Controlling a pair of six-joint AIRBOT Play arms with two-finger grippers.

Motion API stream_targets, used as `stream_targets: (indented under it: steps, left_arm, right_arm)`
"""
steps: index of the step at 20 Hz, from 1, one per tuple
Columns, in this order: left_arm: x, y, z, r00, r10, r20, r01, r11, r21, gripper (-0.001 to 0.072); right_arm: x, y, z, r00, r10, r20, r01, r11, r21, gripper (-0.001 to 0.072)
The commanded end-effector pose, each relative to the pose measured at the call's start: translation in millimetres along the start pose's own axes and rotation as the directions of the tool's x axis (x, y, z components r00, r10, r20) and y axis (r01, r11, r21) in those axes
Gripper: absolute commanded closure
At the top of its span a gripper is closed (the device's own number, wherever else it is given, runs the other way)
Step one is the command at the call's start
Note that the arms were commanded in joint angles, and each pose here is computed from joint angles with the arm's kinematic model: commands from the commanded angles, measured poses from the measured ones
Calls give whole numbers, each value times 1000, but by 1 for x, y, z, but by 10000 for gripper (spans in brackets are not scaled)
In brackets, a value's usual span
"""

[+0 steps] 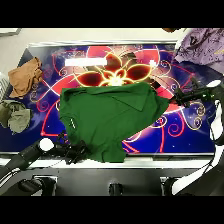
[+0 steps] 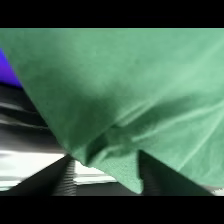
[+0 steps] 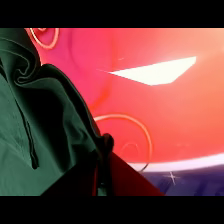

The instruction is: Fold the clothes and pants, and hang the long-sleeved shirts on hangers.

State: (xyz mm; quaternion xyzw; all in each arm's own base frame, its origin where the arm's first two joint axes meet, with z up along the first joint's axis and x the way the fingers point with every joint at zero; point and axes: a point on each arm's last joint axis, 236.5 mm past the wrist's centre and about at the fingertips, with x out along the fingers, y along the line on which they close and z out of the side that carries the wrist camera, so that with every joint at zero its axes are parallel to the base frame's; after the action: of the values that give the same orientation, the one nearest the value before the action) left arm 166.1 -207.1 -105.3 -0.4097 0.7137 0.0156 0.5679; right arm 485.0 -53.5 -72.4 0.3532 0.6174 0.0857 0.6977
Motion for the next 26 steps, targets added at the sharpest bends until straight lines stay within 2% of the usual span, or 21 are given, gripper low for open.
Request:
stream_targets:
  steps: [1,2,3,6,9,12,14,17,20,23,26]
  left_arm:
    - [2,-2,4,1000,-7,12,7,1000,-5,407]
    - [2,-2,4,1000,-8,13,8,1000,-1,579]
    - [2,-4,4,1000,-14,14,14,1000,4,685]
    - [-2,-14,6,999,-36,23,35,998,44,688]
    - [-15,-43,14,994,-92,53,83,986,145,690]
    - [-50,-85,48,973,-148,176,97,958,269,693]
    - [-91,-116,82,934,-198,296,91,936,340,693]
    - [-191,-160,140,807,-285,517,45,903,427,693]
    - [-327,-205,163,600,-412,686,-28,846,532,693]
    - [-456,-238,134,384,-524,760,-146,779,610,692]
    - [-543,-239,74,241,-554,797,-296,740,604,692]
  right_arm:
    - [-4,3,2,1000,-1,11,1,1000,-8,681]
    - [-5,3,2,1000,-4,13,4,1000,-10,681]
    - [-6,3,2,1000,-7,16,7,1000,-13,682]
    - [-11,7,1,1000,-6,18,6,1000,-20,682]
    - [-23,19,2,999,9,45,-7,999,-45,682]
    - [-43,63,10,987,109,118,-93,987,-134,683]
    - [-64,108,22,962,173,209,-119,961,-249,683]
    - [-119,185,46,896,198,398,2,894,-449,684]
    - [-204,260,49,777,229,587,177,814,-553,684]
    - [-309,308,9,598,299,744,330,754,-569,684]
    - [-408,335,-73,429,335,839,490,694,-527,684]
